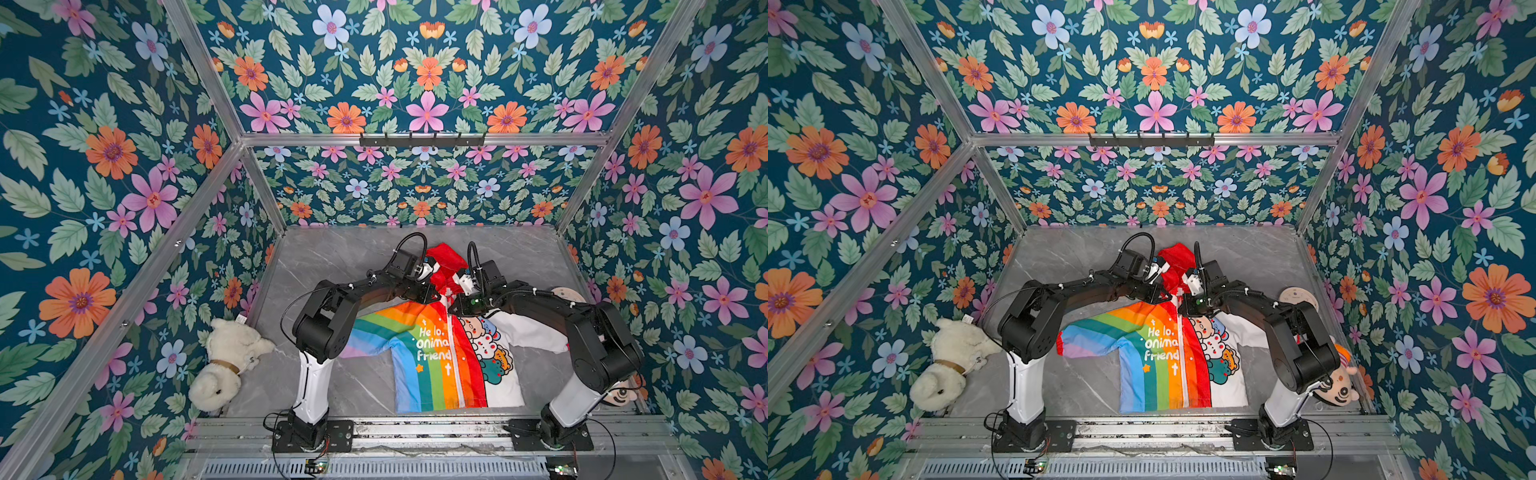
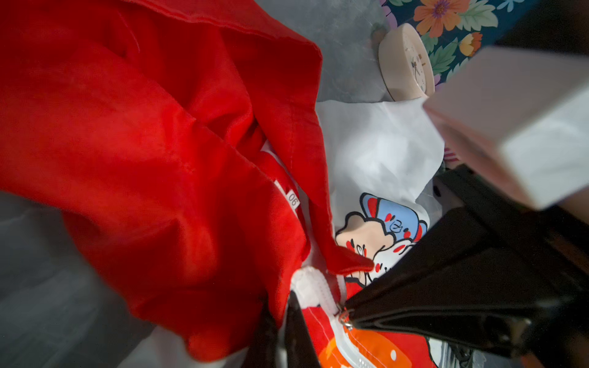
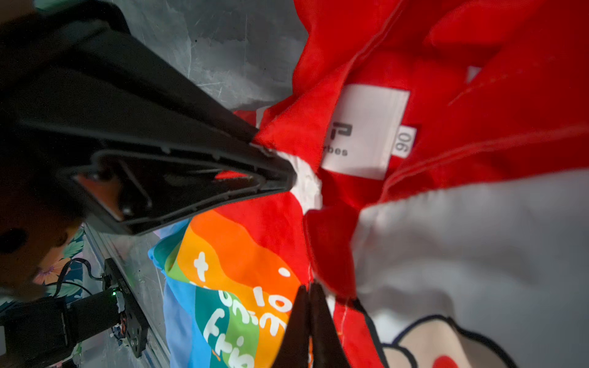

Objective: Unzip the jacket
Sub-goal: Unzip the zipper on the jacket.

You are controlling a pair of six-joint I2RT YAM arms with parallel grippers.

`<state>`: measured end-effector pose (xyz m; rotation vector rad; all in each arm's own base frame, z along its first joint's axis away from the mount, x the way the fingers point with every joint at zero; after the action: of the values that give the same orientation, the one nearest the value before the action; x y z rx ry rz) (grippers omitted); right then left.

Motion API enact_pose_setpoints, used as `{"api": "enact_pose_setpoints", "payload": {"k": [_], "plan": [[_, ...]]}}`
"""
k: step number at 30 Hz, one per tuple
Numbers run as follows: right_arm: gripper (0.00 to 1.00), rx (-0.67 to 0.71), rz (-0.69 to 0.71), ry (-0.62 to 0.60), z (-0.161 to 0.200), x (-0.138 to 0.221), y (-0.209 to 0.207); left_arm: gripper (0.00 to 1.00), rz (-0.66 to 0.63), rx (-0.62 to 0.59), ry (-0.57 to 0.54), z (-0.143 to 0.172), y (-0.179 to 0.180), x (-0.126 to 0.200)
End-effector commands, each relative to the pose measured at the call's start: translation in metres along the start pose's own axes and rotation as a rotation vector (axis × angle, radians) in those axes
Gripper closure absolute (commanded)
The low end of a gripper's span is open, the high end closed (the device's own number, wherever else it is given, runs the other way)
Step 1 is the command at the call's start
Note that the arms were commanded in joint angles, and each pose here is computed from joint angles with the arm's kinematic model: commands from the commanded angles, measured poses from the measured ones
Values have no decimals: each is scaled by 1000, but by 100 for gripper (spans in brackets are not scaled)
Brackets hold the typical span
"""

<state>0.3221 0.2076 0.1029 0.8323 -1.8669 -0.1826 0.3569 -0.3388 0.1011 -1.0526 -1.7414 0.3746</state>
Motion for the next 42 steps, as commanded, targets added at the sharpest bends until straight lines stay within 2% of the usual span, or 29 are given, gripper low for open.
{"api": "enact_pose_setpoints", "payload": {"k": [1,30,42], "plan": [[100,5,-5,20,5,1,3,100,-24,-21,-15,-6,5,2],[100,-19,-38,48,27,-10,19,100,-49,-19,-26,-24,19,11],[100,-6,-37,22,27,-2,30,100,-55,-26,-30,-33,20,12]]}}
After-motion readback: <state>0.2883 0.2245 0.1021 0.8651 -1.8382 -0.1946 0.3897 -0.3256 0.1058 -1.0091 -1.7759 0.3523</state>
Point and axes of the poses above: each gripper's point midway between its finger pads, its own x axis back along the fingers, its own y axis along the line the jaws close on, z = x × y, the point moved 4 cm from there along x, back along the fingers, and after that the axes turned 11 degrees about x, right-handed, at the moved point
